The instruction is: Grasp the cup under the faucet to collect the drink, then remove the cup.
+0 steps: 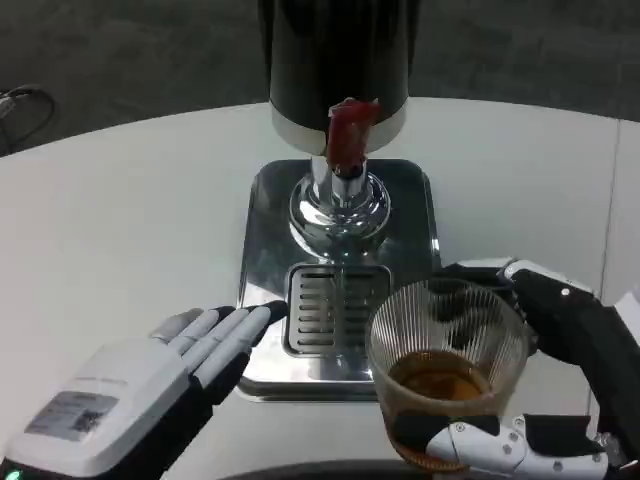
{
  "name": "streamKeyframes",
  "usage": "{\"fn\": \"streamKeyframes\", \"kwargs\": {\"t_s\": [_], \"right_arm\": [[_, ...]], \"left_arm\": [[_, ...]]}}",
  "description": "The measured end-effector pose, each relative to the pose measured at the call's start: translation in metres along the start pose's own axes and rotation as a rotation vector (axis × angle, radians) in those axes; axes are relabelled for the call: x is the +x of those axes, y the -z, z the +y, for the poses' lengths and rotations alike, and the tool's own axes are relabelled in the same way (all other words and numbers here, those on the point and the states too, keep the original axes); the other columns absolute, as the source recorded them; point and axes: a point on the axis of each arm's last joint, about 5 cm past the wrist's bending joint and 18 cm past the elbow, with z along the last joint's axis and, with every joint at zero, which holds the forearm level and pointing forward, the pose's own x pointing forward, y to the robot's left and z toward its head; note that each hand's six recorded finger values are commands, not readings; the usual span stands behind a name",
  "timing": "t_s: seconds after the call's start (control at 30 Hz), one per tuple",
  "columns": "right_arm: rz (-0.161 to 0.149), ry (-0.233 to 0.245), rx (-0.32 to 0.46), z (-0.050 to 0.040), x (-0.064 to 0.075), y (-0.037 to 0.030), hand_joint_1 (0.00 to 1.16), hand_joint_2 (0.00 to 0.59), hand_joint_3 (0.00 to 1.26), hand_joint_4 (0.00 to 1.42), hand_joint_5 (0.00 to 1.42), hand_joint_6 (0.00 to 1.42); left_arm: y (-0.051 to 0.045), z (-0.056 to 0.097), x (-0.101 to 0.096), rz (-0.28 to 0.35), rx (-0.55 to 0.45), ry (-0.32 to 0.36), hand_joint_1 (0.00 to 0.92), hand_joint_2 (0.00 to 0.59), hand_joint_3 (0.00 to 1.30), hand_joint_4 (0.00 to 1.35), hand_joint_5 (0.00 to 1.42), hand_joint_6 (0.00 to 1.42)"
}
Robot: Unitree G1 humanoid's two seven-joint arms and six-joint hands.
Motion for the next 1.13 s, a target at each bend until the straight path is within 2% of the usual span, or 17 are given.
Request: {"fn": "streamKeyframes", "kwargs": {"t_s": [0.43, 1.0, 1.13], "right_arm": [[0.003, -0.003, -0.009, -0.0035, -0.0025, 0.0016, 1.07, 0.192, 0.92, 1.03, 1.01, 0.76], [-0.001, -0.017, -0.011, -0.0031, -0.0031, 0.0014, 1.07, 0.192, 0.92, 1.03, 1.01, 0.76], [-0.003, -0.017, -0.011, -0.0032, -0.0036, 0.0007, 1.07, 0.192, 0.92, 1.03, 1.01, 0.76]], "left_arm": [[-0.0001, 0.0005, 0.0014, 0.0, -0.001, 0.002, 0.0, 0.083, 0.0, 0.0, 0.0, 0.0], [0.0007, 0.004, 0.0025, -0.003, 0.017, 0.002, 0.0, 0.085, 0.0, 0.0, 0.0, 0.0], [0.0007, 0.0057, 0.004, -0.009, 0.022, -0.008, 0.0, 0.127, 0.0, 0.0, 0.0, 0.0]]}}
